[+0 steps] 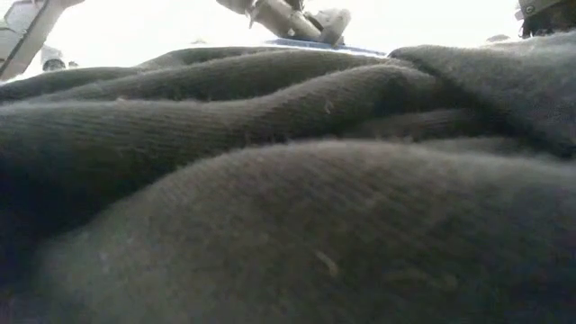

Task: Sort clothes
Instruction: Put the gray sock in the blue laundry bin organizer, then put the orange sock in the blue laundry bin organizer

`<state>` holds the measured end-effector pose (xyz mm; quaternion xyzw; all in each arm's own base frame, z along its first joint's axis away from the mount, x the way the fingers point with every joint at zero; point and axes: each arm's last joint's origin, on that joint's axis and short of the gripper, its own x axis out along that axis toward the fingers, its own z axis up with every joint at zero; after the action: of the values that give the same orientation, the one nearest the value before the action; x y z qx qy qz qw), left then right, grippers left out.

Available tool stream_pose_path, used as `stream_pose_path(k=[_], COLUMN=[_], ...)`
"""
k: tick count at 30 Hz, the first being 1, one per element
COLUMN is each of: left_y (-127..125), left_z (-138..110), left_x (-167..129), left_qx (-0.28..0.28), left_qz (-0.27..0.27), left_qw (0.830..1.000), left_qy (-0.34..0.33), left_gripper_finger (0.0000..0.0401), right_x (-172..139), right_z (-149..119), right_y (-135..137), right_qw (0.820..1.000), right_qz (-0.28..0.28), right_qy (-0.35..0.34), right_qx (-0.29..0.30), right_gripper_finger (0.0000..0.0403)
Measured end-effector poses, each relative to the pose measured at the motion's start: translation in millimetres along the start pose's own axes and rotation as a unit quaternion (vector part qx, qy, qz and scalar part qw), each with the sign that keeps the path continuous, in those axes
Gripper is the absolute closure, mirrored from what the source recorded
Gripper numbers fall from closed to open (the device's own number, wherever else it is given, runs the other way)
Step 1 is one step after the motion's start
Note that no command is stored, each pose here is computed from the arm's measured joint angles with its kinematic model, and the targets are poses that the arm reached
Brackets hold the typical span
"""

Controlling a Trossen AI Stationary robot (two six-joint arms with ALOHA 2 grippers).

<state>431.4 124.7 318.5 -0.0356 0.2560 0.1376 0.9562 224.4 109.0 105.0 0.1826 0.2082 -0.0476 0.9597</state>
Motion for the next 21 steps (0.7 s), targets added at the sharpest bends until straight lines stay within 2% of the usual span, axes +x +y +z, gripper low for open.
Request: stream_pose_path(k=[5, 10, 12, 15, 21], left_y=[2.0, 7.4, 11.1, 15.4, 16.9], left_z=[-6.9, -4.6, -2.3, 4.4, 25.1], left_x=[11.9, 6.0, -0.3, -15.0, -63.1], left_qx=[-0.034, -0.066, -0.081, -0.074, -0.056], left_qz=[-0.007, 0.013, 0.024, 0.042, 0.092], left_qw=[0.999, 0.998, 0.996, 0.996, 0.994], left_qy=[0.011, 0.008, 0.006, -0.003, -0.032], left_gripper_finger=[0.0270, 0.0260, 0.0259, 0.0259, 0.0259], right_x=[0.0, 0.0, 0.0, 0.0, 0.0], right_z=[0.0, 0.0, -0.1, 0.0, 0.0], right_y=[0.0, -0.1, -0.1, 0.0, 0.0], right_qw=[1.000, 1.000, 1.000, 1.000, 1.000], right_qz=[0.000, 0.000, 0.000, 0.000, 0.000], right_qy=[0.000, 0.000, 0.000, 0.000, 0.000], right_qx=[0.000, 0.000, 0.000, 0.000, 0.000], right_gripper_finger=[0.0379, 0.0379, 0.0379, 0.0379, 0.0379])
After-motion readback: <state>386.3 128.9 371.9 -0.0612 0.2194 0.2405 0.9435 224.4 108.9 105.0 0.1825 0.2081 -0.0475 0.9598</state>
